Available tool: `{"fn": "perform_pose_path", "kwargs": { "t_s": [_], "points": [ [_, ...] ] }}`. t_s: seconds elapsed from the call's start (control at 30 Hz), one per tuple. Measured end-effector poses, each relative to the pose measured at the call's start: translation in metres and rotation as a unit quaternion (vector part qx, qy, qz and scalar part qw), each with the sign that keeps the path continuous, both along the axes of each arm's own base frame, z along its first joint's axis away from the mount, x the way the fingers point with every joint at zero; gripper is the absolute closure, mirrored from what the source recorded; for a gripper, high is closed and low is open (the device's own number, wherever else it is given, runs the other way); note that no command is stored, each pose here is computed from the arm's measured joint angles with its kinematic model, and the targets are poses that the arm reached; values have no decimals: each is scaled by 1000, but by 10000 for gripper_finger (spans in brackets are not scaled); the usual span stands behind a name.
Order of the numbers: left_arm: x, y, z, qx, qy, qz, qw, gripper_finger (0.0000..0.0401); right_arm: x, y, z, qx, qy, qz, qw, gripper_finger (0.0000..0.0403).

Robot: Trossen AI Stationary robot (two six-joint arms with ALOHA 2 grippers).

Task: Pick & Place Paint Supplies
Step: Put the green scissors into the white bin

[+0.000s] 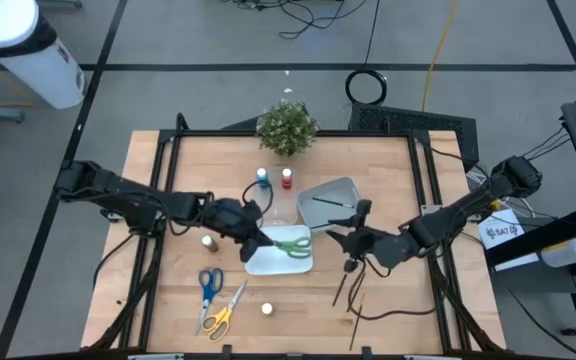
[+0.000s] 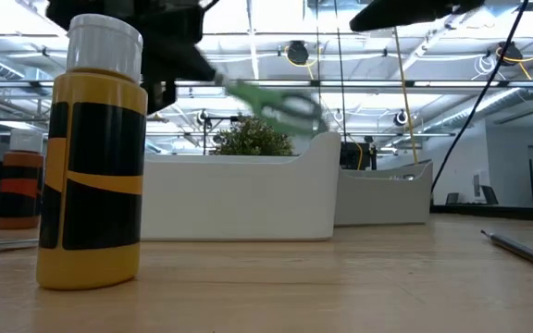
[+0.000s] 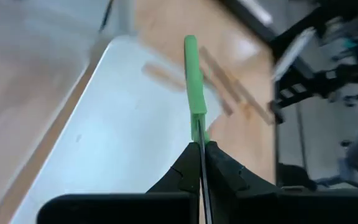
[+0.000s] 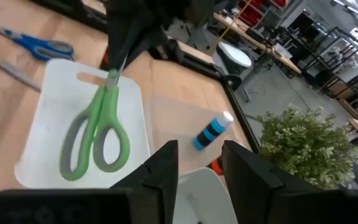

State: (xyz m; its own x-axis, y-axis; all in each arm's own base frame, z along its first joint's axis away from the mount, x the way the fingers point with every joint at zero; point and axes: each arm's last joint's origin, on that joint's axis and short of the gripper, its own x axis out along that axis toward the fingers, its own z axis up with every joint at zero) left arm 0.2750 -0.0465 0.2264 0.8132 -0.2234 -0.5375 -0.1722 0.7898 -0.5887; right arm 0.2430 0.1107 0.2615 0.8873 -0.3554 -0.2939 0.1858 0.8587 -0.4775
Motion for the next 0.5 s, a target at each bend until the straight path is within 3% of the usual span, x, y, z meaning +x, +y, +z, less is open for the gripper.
{"fn": "perform_pose_path", "kwargs": {
  "t_s": [0.23,0.5],
  "points": [
    [-5,-5,-6,-30,50,46,997,390,0,1,-1,-3,3,3,1000,295],
    [-3,-5,-11,-60,67,58,994,393,0,1,-1,0,4,2,1000,298]
  ]
}}
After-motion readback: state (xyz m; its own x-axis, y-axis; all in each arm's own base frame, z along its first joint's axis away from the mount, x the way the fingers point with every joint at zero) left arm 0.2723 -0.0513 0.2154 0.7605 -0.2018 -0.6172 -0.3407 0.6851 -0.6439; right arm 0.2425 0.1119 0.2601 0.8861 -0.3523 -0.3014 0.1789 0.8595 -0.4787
